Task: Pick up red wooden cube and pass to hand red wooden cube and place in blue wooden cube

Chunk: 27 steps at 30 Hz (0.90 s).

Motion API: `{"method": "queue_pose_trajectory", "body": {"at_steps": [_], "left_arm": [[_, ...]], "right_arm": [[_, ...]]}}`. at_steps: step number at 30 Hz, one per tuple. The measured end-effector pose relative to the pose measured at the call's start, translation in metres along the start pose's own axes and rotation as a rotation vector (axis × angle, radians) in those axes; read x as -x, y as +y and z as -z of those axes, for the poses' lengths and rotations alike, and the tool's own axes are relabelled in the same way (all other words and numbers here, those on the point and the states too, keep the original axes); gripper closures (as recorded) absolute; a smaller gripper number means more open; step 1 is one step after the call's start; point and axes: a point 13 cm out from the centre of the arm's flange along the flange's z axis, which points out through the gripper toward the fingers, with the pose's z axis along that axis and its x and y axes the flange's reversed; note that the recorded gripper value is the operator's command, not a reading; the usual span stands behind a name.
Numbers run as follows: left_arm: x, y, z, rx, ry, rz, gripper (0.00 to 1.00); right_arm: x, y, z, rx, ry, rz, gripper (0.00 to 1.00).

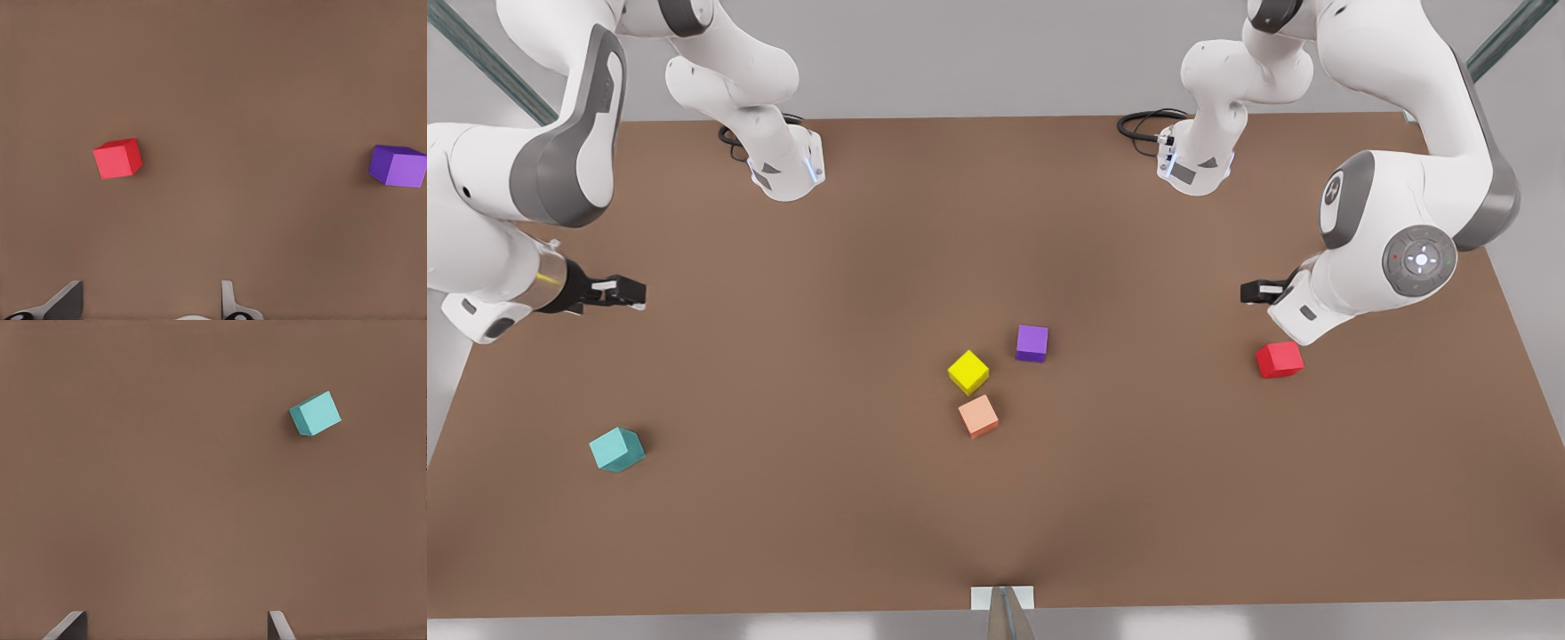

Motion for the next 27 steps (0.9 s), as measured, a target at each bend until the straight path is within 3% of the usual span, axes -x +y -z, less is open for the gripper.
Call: {"method": "queue_pose_trajectory", "body": {"at_steps": [4, 10, 17, 27], "left_arm": [[0.010, 0.007, -0.018, 0.002, 0.026, 0.010, 0.00], [0.066, 0.103, -0.174, -0.037, 0.120, 0.173, 0.00], [0.082, 0.148, -0.276, -0.083, 0.072, 0.214, 0.00], [0.082, 0.158, -0.337, -0.083, 0.010, 0.166, 0.00]], "right_arm": [[0.000, 0.000, 0.001, -0.003, -0.007, -0.032, 0.00], [0.005, 0.013, -0.007, -0.011, 0.009, -0.047, 0.00], [0.008, 0.025, -0.013, -0.015, 0.021, -0.060, 0.00], [0.013, 0.026, -0.023, -0.016, 0.036, -0.089, 0.00]]}}
